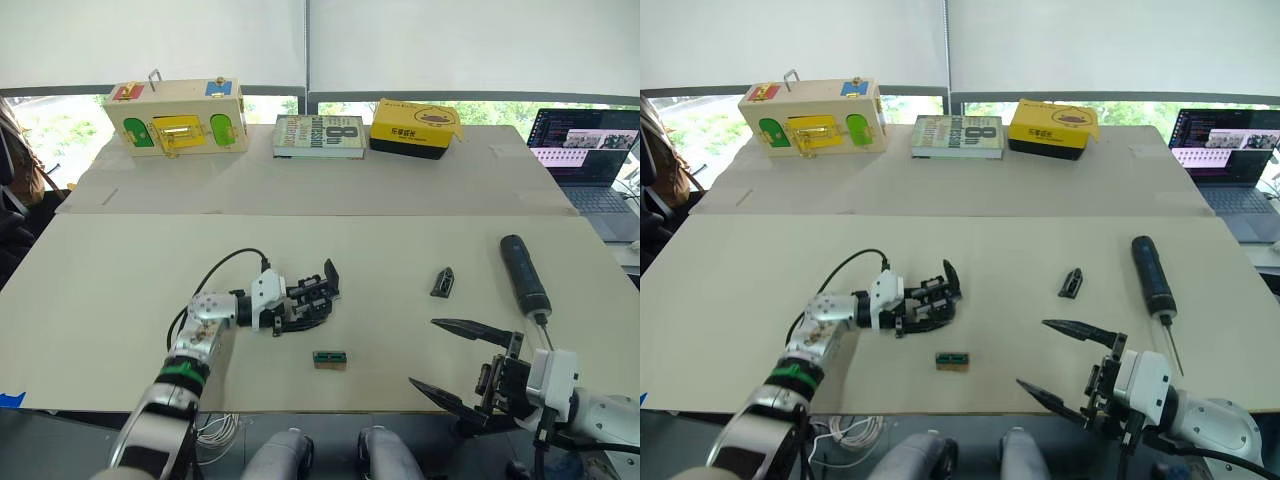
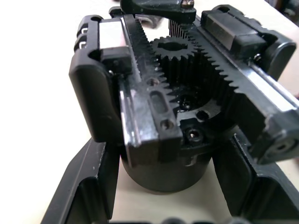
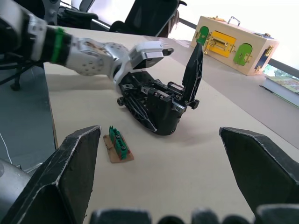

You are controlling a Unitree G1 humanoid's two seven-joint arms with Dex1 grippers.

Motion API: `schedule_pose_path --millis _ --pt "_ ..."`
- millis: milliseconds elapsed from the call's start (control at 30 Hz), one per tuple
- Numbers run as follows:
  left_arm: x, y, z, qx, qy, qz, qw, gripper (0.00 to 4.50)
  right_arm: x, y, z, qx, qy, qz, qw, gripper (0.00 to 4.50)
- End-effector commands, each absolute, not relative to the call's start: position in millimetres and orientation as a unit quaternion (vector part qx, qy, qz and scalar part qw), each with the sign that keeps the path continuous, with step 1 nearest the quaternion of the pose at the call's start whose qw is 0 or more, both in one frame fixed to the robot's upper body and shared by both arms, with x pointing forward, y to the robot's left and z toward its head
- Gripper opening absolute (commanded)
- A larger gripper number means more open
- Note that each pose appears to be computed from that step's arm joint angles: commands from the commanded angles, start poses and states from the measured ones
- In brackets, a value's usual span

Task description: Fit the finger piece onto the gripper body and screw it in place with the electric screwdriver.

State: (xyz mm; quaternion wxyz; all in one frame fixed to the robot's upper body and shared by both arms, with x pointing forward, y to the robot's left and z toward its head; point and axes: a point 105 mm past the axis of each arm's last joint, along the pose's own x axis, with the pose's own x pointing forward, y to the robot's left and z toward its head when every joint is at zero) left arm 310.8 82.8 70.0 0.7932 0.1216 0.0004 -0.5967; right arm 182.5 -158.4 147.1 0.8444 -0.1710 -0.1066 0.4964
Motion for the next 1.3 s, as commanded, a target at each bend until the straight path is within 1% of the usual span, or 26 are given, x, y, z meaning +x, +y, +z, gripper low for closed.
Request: schedule_pose_path --millis 33,100,200,267,500,667,767,833,900,933,1100,1133,1200,1233,1267,1300 --pt "307.5 66.1 101.6 0.088 -0.034 -0.547 0.832 2.32 180.2 -156.3 152.6 -0.176 -0.130 0.498 0.839 4.50" --pt "309.2 63.4 101.1 0.057 -0.018 -0.501 0.863 2.32 181.2 -154.0 153.7 -0.173 -0.137 0.499 0.838 4.50" --pt "307.2 60.4 89.9 0.083 0.004 -0.481 0.873 2.32 183.6 -151.7 154.8 -0.172 -0.141 0.505 0.834 4.50" --pt "308.2 59.1 85.5 0.080 0.017 -0.468 0.880 2.32 185.3 -151.9 155.0 -0.173 -0.141 0.507 0.832 4.50" --pt "309.9 52.6 81.0 0.106 0.023 -0.458 0.882 2.32 186.4 -155.2 155.8 -0.178 -0.137 0.511 0.830 4.50" --pt "306.1 56.9 70.1 0.099 0.042 -0.456 0.884 2.32 185.4 -154.7 155.1 -0.177 -0.136 0.508 0.832 4.50" --pt "302.9 58.7 68.4 0.100 0.048 -0.467 0.877 2.32 185.4 -153.9 156.7 -0.177 -0.143 0.504 0.833 4.50" --pt "303.5 62.0 68.5 0.102 0.049 -0.467 0.877 3.39 186.5 -153.2 159.9 -0.175 -0.154 0.497 0.836 4.50" --pt "305.0 66.4 68.5 0.102 0.052 -0.465 0.878 4.25 186.6 -152.1 160.0 -0.175 -0.155 0.495 0.837 4.50" --pt "305.3 68.5 68.7 0.102 0.053 -0.466 0.877 4.42 186.2 -151.6 159.5 -0.174 -0.155 0.496 0.837 4.50" --pt "308.1 87.9 73.2 0.113 0.053 -0.491 0.862 4.42 185.2 -151.0 160.9 -0.164 -0.158 0.491 0.841 4.50" --pt "307.2 91.4 74.2 0.113 0.055 -0.506 0.853 4.42 185.0 -151.3 160.8 -0.164 -0.158 0.491 0.841 4.50" --pt "300.4 100.4 78.2 0.102 0.074 -0.571 0.812 4.42 184.5 -151.9 160.0 -0.164 -0.154 0.492 0.841 4.50" --pt "300.2 104.3 80.0 0.107 0.078 -0.586 0.799 4.42 184.4 -152.0 159.7 -0.164 -0.153 0.493 0.841 4.50" --pt "301.2 106.5 81.0 0.111 0.080 -0.594 0.793 4.42 184.6 -152.2 159.5 -0.164 -0.152 0.493 0.841 4.50" --pt "310.0 110.1 82.0 0.127 0.078 -0.591 0.793 4.42 185.2 -153.0 159.1 -0.162 -0.151 0.492 0.842 4.50"
